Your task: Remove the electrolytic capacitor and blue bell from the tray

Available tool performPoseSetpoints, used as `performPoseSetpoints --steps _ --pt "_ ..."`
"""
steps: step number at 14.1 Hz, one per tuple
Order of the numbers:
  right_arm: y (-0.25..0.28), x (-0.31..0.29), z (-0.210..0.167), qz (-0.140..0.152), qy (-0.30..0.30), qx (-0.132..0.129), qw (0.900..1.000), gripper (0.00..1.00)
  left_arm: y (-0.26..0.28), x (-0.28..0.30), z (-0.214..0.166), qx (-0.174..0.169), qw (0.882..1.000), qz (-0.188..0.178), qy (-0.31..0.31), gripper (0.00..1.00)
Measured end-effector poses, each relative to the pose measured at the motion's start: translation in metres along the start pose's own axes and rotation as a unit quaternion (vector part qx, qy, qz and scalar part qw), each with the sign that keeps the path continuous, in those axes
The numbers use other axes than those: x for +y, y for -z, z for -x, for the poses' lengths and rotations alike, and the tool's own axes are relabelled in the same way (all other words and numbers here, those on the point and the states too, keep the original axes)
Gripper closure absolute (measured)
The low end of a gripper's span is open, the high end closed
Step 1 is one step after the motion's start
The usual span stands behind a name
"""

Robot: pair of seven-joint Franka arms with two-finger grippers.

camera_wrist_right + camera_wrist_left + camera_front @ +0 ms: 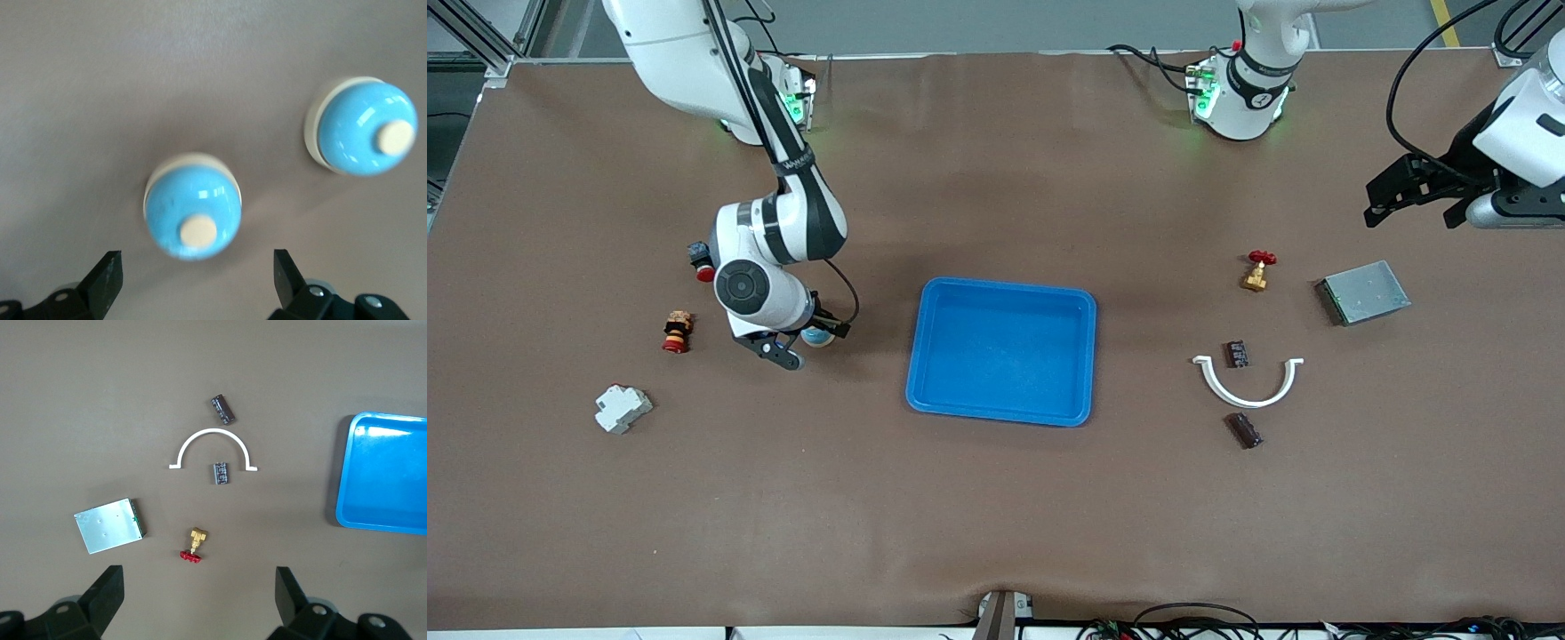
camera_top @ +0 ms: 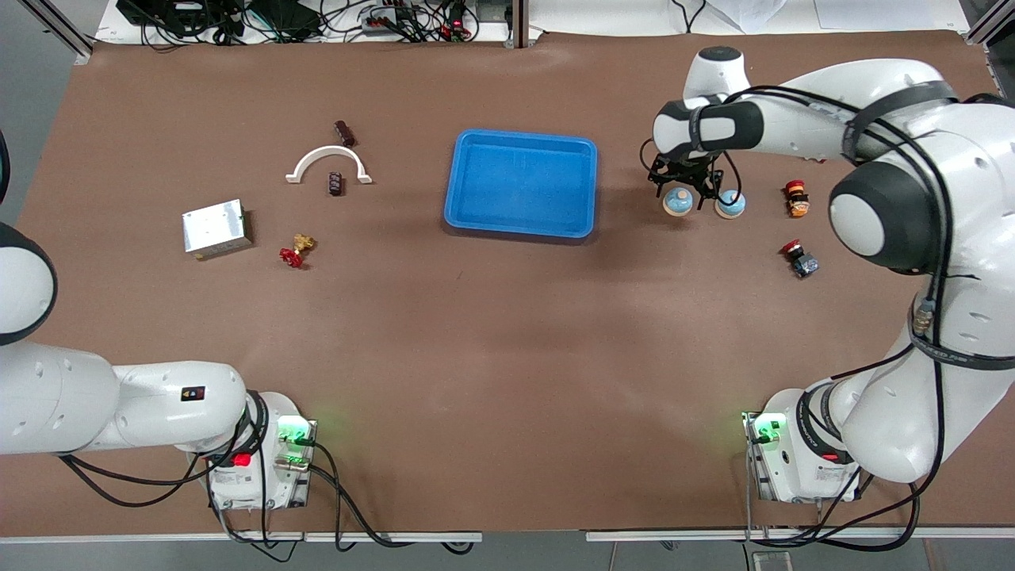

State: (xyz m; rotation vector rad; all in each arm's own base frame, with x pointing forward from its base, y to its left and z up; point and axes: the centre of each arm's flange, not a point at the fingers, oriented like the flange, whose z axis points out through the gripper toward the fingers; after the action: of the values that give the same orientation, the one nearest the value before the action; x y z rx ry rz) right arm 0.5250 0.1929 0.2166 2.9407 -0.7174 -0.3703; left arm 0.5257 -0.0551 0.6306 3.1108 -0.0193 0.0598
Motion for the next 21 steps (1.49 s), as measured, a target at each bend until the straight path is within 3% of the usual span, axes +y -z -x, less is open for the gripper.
performPoseSetpoints --steps 6,12,17,21 --pt "0.063 0.002 -0.007 0.004 0.010 -0.010 1.000 0.00 -0.003 0.000 0.000 -0.003 1.000 0.000 0.000 0.00" --pt "0.148 0.019 -0.052 -0.001 0.056 0.033 0.998 0.00 -0.010 0.000 0.009 -0.001 1.000 -0.003 0.000 0.00" --pt "0.227 0.083 -0.086 -0.008 0.125 0.048 0.991 0.00 -0.008 0.001 0.017 0.007 1.000 -0.004 0.001 0.00" --pt "0.283 0.132 -0.101 -0.001 0.155 0.086 0.984 0.00 -0.008 -0.001 0.015 0.011 1.000 -0.004 0.002 0.00"
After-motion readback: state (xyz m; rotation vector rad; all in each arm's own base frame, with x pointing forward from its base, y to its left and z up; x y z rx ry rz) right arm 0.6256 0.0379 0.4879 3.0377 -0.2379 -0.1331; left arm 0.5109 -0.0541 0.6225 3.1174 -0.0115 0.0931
